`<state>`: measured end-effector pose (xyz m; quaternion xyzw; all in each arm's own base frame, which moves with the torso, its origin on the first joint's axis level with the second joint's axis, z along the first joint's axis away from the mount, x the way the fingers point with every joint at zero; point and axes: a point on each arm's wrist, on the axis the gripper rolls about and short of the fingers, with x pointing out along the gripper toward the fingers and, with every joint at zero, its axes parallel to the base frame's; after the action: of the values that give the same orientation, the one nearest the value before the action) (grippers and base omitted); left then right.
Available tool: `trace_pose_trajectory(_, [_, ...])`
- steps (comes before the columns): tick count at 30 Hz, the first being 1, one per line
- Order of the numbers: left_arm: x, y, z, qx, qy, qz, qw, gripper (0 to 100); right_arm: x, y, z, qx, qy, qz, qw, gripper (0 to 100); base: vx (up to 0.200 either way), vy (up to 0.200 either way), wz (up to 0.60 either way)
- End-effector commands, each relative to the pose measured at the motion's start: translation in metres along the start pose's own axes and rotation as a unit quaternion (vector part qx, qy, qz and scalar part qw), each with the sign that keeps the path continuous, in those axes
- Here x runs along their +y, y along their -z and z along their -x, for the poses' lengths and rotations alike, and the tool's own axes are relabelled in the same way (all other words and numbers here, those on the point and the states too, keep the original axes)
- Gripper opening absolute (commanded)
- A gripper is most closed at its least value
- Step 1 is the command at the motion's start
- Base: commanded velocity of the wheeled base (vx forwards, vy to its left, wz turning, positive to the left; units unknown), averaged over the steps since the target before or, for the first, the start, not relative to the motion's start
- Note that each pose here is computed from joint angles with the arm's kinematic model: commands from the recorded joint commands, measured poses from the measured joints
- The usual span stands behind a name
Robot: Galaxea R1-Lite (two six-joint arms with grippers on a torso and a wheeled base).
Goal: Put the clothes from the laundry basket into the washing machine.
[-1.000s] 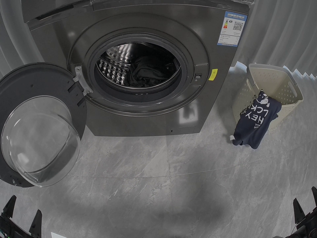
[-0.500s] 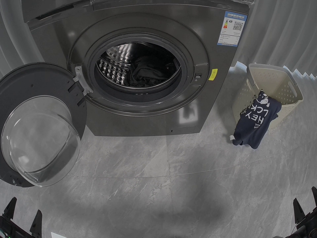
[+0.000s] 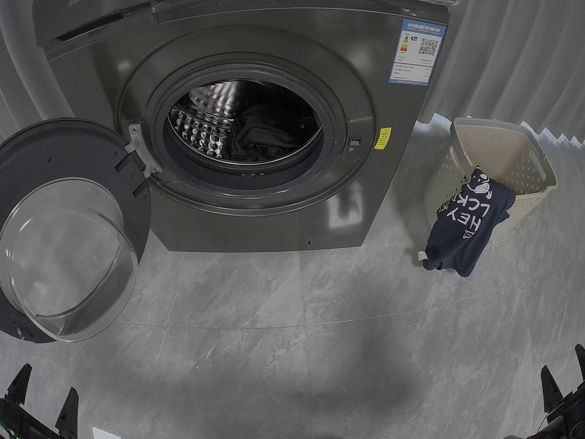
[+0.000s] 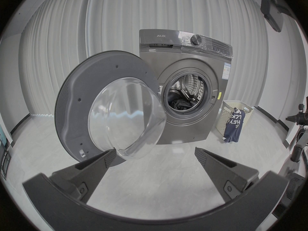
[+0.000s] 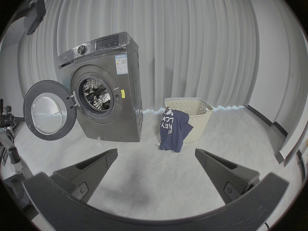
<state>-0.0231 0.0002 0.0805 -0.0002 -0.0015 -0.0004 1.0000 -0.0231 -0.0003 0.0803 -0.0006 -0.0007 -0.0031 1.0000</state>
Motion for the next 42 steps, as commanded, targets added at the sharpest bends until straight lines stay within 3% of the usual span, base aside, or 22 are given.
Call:
trace_pose_trajectory(1, [0.0,0.0047,-0.0004,0.003,0.0,0.001,1.0,100,0.0,0.0048,-0.0002,0.002,0.0,0.0,1.0,100,0.0,-0.2,0.0])
trace_pose_trajectory(27, [-0.0001,0.0048,-0.0005,0.005,0.002,0.004,1.0,100,0.0,0.0048,-0.0002,0.002,0.0,0.0,1.0,100,0.0,-0.2,0.0])
trace_pose_trajectory(33, [-0.0001,0.0048,-0.0005,0.005,0.002,0.004,1.0,100,0.0,0.0048,-0.0002,0.002,0.0,0.0,1.0,100,0.0,0.0,0.0])
trace_pose_trajectory(42, [-0.0001,0.0048,-0.0005,0.005,0.003,0.004,1.0,100,0.0,0.0048,-0.0002,0.002,0.0,0.0,1.0,100,0.2,0.0,0.0])
